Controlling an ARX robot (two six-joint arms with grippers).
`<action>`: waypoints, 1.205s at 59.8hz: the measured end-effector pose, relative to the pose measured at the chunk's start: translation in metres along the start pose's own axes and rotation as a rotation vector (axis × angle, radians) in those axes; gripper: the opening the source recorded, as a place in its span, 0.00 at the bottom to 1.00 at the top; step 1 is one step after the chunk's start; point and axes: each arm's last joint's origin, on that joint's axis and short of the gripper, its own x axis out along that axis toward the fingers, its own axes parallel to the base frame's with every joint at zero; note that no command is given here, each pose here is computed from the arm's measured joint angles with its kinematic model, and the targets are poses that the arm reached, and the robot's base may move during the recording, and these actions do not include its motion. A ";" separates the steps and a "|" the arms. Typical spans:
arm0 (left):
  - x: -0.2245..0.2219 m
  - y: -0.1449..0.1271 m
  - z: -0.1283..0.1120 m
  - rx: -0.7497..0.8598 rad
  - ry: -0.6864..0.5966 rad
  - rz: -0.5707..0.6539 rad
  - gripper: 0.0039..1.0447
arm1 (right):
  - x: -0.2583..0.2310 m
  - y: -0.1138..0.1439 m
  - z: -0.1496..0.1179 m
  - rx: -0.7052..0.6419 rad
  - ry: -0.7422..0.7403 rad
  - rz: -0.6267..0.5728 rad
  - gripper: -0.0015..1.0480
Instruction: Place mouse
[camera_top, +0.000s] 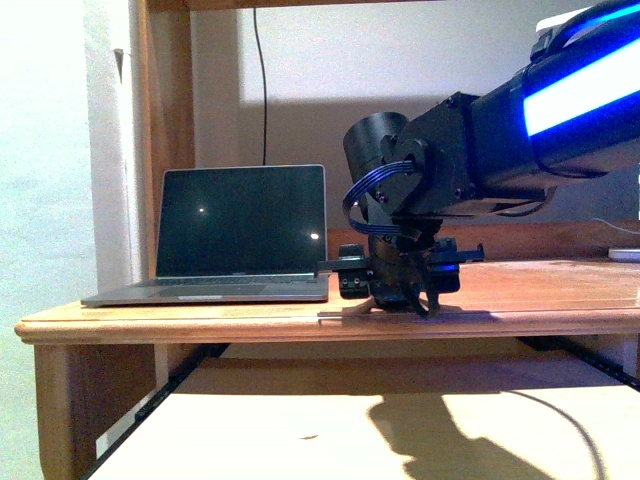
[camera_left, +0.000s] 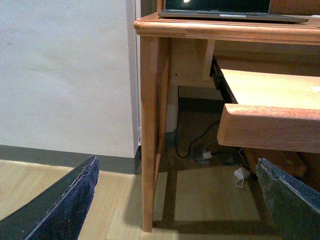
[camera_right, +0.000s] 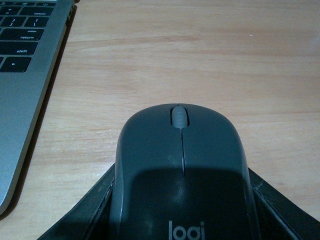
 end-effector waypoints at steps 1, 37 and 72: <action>0.000 0.000 0.000 0.000 0.000 0.000 0.93 | 0.001 0.000 0.000 0.000 -0.001 -0.001 0.54; 0.000 0.000 0.000 0.000 0.000 0.000 0.93 | -0.017 -0.012 0.001 0.071 -0.105 0.085 0.93; 0.000 0.000 0.000 0.000 0.000 0.000 0.93 | -0.154 -0.176 -0.110 0.035 -0.229 0.353 0.93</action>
